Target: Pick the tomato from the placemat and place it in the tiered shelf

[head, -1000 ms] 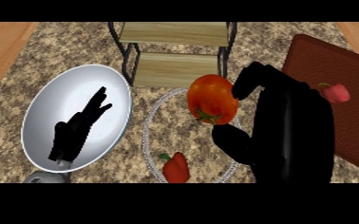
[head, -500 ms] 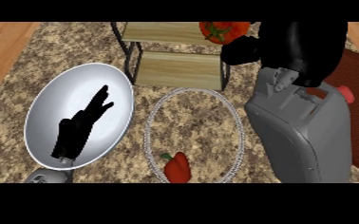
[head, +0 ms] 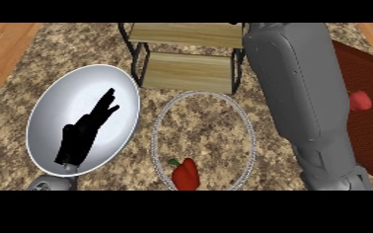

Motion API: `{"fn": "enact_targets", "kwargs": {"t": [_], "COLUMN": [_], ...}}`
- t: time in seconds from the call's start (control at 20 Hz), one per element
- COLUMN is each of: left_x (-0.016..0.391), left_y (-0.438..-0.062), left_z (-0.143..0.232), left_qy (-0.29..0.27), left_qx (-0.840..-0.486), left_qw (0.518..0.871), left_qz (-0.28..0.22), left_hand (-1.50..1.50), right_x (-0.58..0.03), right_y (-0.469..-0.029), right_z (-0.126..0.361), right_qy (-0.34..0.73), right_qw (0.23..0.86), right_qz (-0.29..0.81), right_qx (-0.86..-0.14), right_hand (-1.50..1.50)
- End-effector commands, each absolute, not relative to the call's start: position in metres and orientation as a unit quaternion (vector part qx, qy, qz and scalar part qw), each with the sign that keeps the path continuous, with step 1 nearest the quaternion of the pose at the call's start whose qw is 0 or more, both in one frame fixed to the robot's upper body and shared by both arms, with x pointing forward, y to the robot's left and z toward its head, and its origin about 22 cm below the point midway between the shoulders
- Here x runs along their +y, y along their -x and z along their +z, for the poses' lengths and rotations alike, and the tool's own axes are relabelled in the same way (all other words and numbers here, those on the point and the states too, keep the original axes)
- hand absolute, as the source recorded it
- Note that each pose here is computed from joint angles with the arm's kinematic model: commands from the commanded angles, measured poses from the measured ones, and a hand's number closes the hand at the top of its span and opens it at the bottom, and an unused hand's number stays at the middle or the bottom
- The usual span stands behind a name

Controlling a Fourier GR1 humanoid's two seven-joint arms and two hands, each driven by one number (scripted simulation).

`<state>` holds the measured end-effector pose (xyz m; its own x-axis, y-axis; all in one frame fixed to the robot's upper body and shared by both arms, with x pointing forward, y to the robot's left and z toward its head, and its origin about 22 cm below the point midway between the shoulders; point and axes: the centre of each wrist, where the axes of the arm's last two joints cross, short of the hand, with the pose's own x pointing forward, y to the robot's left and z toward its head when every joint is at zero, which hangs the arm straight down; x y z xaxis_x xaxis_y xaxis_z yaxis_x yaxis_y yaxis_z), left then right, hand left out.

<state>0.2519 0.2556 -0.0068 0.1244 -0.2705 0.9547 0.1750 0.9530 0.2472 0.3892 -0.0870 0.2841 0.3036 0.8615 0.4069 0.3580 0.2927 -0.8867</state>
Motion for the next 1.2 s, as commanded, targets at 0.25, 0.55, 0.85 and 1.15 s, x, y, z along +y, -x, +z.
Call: {"fn": "enact_targets", "kwargs": {"t": [0.25, 0.55, 0.85, 1.15], "left_x": [0.252, 0.249, 0.240, 0.258], "left_y": [-0.246, -0.245, -0.256, -0.247], "left_z": [-0.026, -0.025, -0.018, -0.032], "left_qy": [-0.040, -0.028, -0.018, -0.043], "left_qx": [-0.609, -0.621, -0.620, -0.615], "left_qw": [0.778, 0.767, 0.767, 0.773], "left_qz": [-0.146, -0.159, -0.162, -0.151], "left_hand": [0.00, 0.00, 0.00, 0.00], "right_x": [-0.073, -0.104, -0.103, -0.109], "right_y": [-0.440, -0.448, -0.454, -0.455], "right_z": [0.259, 0.240, 0.246, 0.238], "right_qy": [0.523, 0.341, 0.239, 0.253], "right_qw": [0.629, 0.741, 0.730, 0.655], "right_qz": [0.244, 0.067, -0.040, -0.132], "right_qx": [-0.521, -0.575, -0.639, -0.700], "right_hand": [1.50, -1.50, -1.50, -1.50]}}
